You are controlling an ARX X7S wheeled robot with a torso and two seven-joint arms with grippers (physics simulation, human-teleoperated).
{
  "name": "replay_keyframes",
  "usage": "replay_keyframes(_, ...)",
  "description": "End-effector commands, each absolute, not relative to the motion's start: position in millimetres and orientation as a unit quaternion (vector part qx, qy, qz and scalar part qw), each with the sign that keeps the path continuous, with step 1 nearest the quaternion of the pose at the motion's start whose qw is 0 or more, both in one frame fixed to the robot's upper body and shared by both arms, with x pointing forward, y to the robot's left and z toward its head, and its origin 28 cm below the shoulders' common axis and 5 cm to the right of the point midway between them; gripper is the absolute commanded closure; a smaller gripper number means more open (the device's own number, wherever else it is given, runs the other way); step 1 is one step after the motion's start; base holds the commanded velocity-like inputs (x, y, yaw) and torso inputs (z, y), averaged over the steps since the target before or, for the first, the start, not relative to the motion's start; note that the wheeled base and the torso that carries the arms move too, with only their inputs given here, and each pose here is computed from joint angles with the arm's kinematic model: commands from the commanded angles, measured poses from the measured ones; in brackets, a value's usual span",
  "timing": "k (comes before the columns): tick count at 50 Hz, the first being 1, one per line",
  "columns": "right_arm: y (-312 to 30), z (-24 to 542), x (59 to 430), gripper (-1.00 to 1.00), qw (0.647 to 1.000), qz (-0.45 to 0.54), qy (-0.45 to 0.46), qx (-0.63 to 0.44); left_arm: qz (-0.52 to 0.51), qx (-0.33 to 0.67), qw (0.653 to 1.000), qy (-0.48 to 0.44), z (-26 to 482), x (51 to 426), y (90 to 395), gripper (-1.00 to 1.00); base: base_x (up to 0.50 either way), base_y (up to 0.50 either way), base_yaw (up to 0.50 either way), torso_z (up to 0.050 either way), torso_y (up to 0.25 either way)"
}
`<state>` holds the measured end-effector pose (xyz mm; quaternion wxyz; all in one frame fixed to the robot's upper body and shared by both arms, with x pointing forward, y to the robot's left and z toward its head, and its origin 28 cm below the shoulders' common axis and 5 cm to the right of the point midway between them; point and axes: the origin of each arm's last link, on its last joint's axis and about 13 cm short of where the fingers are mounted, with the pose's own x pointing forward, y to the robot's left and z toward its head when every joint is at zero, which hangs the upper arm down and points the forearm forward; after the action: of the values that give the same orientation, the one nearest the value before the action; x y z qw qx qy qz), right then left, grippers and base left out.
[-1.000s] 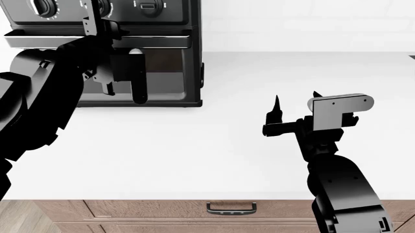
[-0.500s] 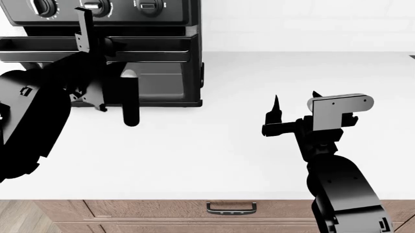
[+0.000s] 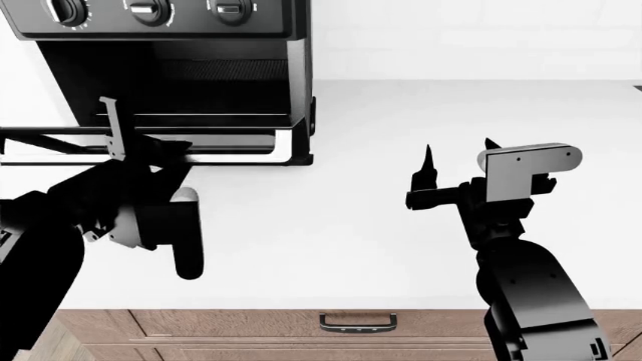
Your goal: Open the toaster oven door.
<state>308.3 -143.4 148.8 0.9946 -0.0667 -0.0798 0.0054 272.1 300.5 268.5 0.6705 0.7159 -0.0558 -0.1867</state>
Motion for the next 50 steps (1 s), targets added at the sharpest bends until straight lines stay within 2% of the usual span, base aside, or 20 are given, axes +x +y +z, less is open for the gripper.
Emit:
replay_keyframes(1, -143, 148, 308, -1.0, 0.994, 0.007, -0.081, -0.067, -0.174, 0.718, 0.67, -0.079, 260, 239, 304, 1.0, 0.0, 0.0, 0.0, 0.0, 0.0)
replay_keyframes(30, -144, 145, 307, -1.0, 0.995, 0.005, -0.077, -0.067, -0.223, 0.705, 0.672, -0.047, 187, 193, 302, 1.0, 0.0, 0.0, 0.0, 0.001, 0.003)
replay_keyframes(40, -146, 145, 306, -1.0, 0.995, 0.001, -0.077, -0.068, -0.248, 0.697, 0.673, -0.024, 161, 196, 303, 1.0, 0.0, 0.0, 0.0, 0.001, 0.001)
replay_keyframes(50, -150, 147, 302, -1.0, 0.994, -0.007, -0.079, -0.068, -0.281, 0.691, 0.666, 0.002, 133, 220, 301, 1.0, 0.0, 0.0, 0.0, 0.0, 0.0)
